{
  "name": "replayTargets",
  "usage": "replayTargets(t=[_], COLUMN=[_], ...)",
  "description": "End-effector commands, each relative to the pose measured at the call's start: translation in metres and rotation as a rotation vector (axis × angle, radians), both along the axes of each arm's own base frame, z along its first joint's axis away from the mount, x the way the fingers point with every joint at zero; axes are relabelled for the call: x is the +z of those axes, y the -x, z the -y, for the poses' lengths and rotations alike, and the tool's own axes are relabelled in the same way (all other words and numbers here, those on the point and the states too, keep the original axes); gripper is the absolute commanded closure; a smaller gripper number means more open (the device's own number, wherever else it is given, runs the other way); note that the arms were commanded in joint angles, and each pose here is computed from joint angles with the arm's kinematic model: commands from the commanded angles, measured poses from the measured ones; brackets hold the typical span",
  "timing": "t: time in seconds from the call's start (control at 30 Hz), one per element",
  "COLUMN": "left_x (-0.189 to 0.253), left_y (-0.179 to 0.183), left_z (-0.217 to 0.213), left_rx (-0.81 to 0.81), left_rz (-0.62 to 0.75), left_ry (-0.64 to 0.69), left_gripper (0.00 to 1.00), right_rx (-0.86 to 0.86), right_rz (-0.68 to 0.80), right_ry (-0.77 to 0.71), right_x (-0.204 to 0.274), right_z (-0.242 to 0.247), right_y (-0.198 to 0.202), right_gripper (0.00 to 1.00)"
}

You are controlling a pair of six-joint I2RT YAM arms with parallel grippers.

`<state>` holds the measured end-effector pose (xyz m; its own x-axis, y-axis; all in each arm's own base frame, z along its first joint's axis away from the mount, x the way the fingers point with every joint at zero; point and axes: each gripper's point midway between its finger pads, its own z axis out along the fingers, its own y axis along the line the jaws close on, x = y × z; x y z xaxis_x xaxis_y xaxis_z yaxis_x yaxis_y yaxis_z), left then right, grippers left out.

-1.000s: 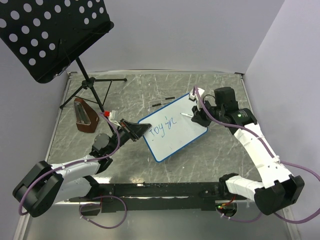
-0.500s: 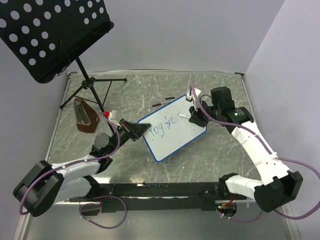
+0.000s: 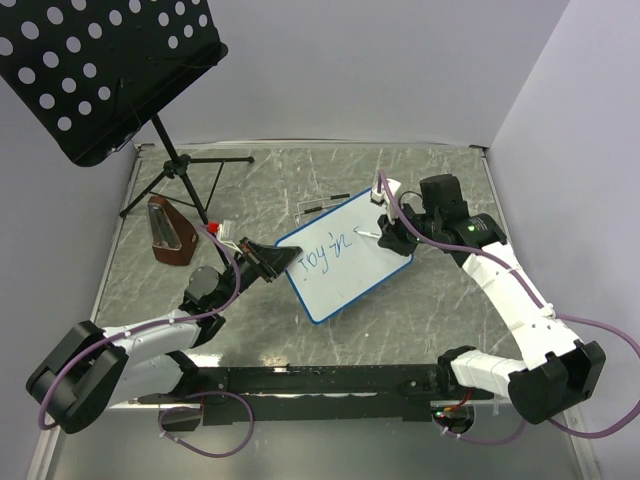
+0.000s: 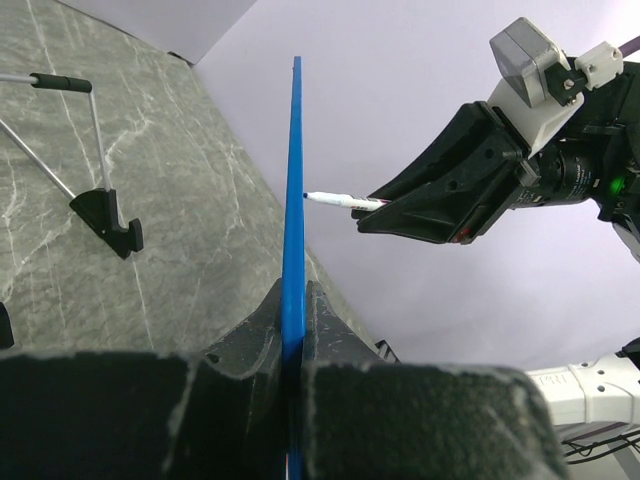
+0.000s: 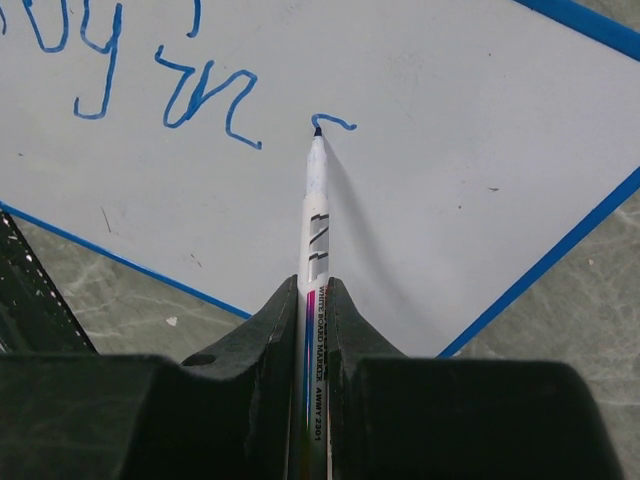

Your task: Write a sentence on the whiteboard

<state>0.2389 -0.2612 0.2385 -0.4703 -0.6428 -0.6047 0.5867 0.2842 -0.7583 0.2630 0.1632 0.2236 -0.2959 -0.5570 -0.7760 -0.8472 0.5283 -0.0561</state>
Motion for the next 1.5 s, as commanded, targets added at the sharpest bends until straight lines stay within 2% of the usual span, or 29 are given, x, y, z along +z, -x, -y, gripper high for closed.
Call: replayTargets(t=[0.0,0.4,0.5,0.67,0.9,1.07,1.47], left_x=[0.064,0.064,0.063,0.062,0.06,0.06,0.061], left_y=[0.012,0.011,0.01,0.011,0.01,0.012,0.013], left_z=[-0.007,-0.007,-0.007,-0.007,-0.009,-0.01,-0.011], left_rx=[-0.015,-0.016,-0.016,-0.016,-0.007,-0.008,-0.01], left_rz=[0.158,0.155,0.153,0.151,0.15,0.151,0.155], left_ry=[0.163,0.163,0.166,0.161,0.157,0.159,0.164], left_gripper=[0.99,0.99,0.99,0.99,0.99,0.99,0.99], right_rx=[-0.031,0.028,0.058,0.087,0.004,-0.067,-0.069], right_rz=[0.016,-0.048,-0.063,-0.01,0.107,0.107,0.066], right_ry=[0.034,0.057,0.036,-0.045,-0.09,-0.071,-0.05], right_x=[-0.002,-0.019,-0.016,0.007,0.047,0.041,0.028], right_z=[0.009,0.012,0.006,-0.007,-0.001,0.012,0.012], right_y=[0.002,0.02,0.024,0.02,0.001,-0.012,-0.02], right_gripper=[1.0,1.0,1.0,1.0,1.0,1.0,1.0])
